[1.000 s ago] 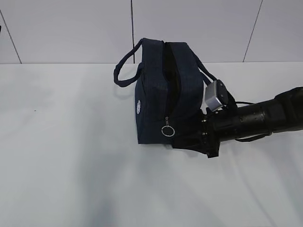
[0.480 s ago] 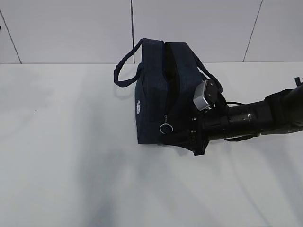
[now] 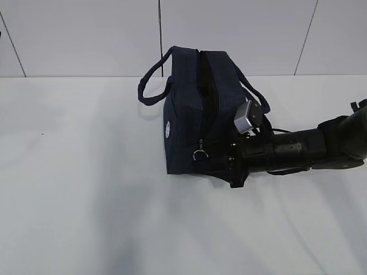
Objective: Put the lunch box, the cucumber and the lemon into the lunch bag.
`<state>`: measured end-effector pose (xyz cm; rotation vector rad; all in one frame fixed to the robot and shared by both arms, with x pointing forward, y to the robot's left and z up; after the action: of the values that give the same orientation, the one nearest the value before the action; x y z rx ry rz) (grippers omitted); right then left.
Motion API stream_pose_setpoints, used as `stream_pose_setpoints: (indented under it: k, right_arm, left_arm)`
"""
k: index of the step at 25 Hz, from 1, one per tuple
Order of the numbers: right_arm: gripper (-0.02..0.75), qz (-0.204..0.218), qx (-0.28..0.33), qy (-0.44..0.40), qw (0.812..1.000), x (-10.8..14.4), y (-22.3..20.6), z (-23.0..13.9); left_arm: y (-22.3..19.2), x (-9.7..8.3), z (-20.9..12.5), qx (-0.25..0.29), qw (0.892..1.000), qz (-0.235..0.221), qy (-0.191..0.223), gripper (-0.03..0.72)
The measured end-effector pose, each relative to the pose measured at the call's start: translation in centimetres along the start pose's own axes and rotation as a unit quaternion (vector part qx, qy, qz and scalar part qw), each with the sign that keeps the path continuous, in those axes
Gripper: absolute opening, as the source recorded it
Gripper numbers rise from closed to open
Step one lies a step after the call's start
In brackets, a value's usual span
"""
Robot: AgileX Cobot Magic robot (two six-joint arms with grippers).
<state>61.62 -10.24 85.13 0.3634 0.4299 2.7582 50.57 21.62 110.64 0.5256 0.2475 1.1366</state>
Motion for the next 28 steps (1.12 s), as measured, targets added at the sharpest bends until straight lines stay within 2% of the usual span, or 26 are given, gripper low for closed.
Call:
stream_pose_setpoints:
  k: [3, 15, 21, 28]
  right_arm:
    - [0.289, 0.0, -0.003, -0.001, 1.0, 0.0, 0.0, 0.1]
    - [0.001, -0.022, 0.017, -0.002, 1.0, -0.7, 0.0, -0.6]
    - [0.001, -0.021, 0.02, -0.025, 0.999, -0.7, 0.0, -0.7]
    - [0.001, 0.037, 0.047, -0.043, 0.997, 1.9, 1.0, 0.8]
  left_arm:
    - [0.0, 0.0, 0.0, 0.0, 1.0, 0.0, 0.0, 0.308]
    - [0.0, 0.0, 0.0, 0.0, 1.0, 0.0, 0.0, 0.308]
    - [0.0, 0.0, 0.0, 0.0, 1.0, 0.0, 0.0, 0.308]
    - [0.0, 0.0, 0.0, 0.0, 1.0, 0.0, 0.0, 0.308]
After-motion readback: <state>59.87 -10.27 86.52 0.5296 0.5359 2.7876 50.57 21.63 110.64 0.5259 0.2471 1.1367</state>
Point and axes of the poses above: a point on each arm's last joint axis where the gripper is mounted, y pointing back along that axis away from the gripper, x along the wrist's bending axis when the last joint is at zero, z = x × y, the point moved 7 cm from there along -y, pointing out along that axis toward the gripper, and after that the axes turned 3 degrees about -y, right-handed, at the moved point
